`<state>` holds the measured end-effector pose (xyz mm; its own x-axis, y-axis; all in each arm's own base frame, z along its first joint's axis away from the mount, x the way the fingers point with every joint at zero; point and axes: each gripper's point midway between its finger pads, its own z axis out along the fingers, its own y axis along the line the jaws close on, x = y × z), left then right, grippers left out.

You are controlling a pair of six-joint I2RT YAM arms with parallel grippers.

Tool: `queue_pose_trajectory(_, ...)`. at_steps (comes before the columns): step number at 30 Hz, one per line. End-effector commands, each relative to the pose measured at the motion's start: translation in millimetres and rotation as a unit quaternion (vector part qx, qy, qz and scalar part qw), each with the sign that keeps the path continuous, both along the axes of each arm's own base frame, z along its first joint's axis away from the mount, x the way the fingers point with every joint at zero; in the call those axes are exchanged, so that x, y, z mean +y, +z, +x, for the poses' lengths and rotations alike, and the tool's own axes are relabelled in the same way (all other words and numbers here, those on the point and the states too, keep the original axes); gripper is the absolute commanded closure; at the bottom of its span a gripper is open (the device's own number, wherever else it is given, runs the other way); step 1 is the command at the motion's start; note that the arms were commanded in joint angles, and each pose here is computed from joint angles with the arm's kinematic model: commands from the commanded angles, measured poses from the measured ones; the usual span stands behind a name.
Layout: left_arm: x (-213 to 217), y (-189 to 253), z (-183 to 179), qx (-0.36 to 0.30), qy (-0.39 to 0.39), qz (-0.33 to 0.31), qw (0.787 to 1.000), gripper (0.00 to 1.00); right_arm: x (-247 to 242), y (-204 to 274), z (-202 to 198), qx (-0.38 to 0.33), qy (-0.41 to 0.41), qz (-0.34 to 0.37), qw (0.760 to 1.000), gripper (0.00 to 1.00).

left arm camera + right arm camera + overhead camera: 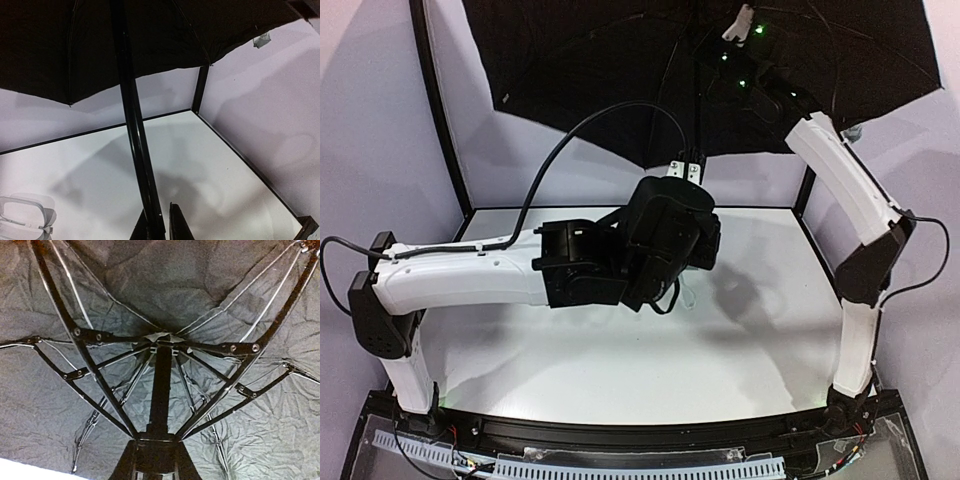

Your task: Open the umbrella

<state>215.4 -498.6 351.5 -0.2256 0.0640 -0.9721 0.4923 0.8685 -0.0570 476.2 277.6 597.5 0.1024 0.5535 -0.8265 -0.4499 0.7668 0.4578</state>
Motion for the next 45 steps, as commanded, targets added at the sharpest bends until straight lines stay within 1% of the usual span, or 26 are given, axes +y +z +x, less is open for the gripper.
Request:
queue_pose_trajectory(1, -14, -189, -243, 0.102, -0.431, 0.354, 0.824, 0.99, -164, 43, 41, -0.127, -0.276, 0.106, 0.947, 1.00)
queue_pose_trajectory(5, -13, -189, -245, 0.116, -0.440, 0.359, 0.815, 0.99, -176, 42, 51, -0.130, -0.273, 0.113, 0.946, 1.00)
queue_pose_trajectory(9, -12, -190, -247, 0.126, -0.441, 0.363, 0.811, 0.99, -179, 37, 62, -0.135, -0.265, 0.108, 0.949, 1.00)
queue_pose_trajectory(15, -2, -192, -248, 0.162, -0.433, 0.369, 0.806, 0.99, -189, 32, 74, -0.148, -0.247, 0.145, 0.947, 1.00)
queue_pose_trajectory(18, -2, -193, -247, 0.169, -0.429, 0.368, 0.807, 0.99, -181, 29, 79, -0.151, -0.232, 0.130, 0.952, 1.00)
queue_pose_trajectory(21, -4, -195, -243, 0.168, -0.423, 0.363, 0.813, 0.99, -167, 31, 78, -0.159, -0.202, 0.106, 0.960, 1.00)
queue_pose_trajectory(23, -8, -195, -234, 0.157, -0.410, 0.357, 0.824, 0.99, -159, 34, 75, -0.161, -0.181, 0.090, 0.966, 1.00)
queue_pose_trajectory(25, -15, -192, -218, 0.127, -0.377, 0.348, 0.849, 0.99, -143, 33, 71, -0.160, -0.136, 0.068, 0.975, 1.00)
queue_pose_trajectory(26, -16, -195, -199, 0.096, -0.335, 0.350, 0.869, 0.99, -131, 28, 66, -0.157, -0.102, 0.059, 0.981, 0.97)
queue_pose_trajectory(27, -25, -191, -186, 0.073, -0.308, 0.329, 0.890, 0.99, -123, 38, 47, -0.175, -0.067, 0.058, 0.981, 0.96)
queue_pose_trajectory(28, -27, -192, -173, 0.057, -0.279, 0.323, 0.902, 0.99, -113, 31, 40, -0.177, -0.039, 0.049, 0.982, 0.95)
queue_pose_trajectory(30, -27, -192, -132, 0.029, -0.197, 0.300, 0.933, 0.99, -92, 17, 21, -0.178, 0.020, 0.031, 0.983, 0.89)
queue_pose_trajectory(32, -19, -195, -102, 0.011, -0.128, 0.284, 0.950, 0.99, -78, 2, 5, -0.176, 0.070, 0.021, 0.982, 0.81)
queue_pose_trajectory(33, -20, -191, -87, 0.006, -0.105, 0.263, 0.959, 0.99, -75, 2, -7, -0.181, 0.092, 0.024, 0.979, 0.77)
queue_pose_trajectory(34, -17, -188, -73, -0.007, -0.075, 0.245, 0.967, 0.99, -70, -9, -10, -0.172, 0.109, 0.024, 0.979, 0.74)
queue_pose_trajectory(37, -9, -180, -37, -0.041, -0.004, 0.201, 0.979, 0.99, -64, -29, -26, -0.156, 0.148, 0.034, 0.976, 0.71)
queue_pose_trajectory(38, -6, -178, -28, -0.052, 0.011, 0.193, 0.980, 0.99, -62, -38, -29, -0.147, 0.159, 0.035, 0.976, 0.69)
queue_pose_trajectory(39, -3, -180, -20, -0.062, 0.021, 0.200, 0.978, 0.99, -60, -49, -28, -0.133, 0.167, 0.037, 0.976, 0.68)
queue_pose_trajectory(40, -6, -175, -15, -0.071, 0.028, 0.178, 0.981, 0.99, -57, -61, -28, -0.118, 0.177, 0.038, 0.976, 0.66)
queue_pose_trajectory(41, -3, -182, -12, -0.083, 0.032, 0.192, 0.977, 0.99, -54, -70, -30, -0.109, 0.190, 0.037, 0.975, 0.62)
queue_pose_trajectory(43, -4, -179, -1, -0.106, 0.048, 0.167, 0.979, 0.99, -46, -87, -35, -0.092, 0.219, 0.035, 0.971, 0.53)
queue_pose_trajectory(45, -3, -188, 8, -0.116, 0.057, 0.171, 0.977, 0.99, -40, -105, -42, -0.075, 0.242, 0.032, 0.967, 0.46)
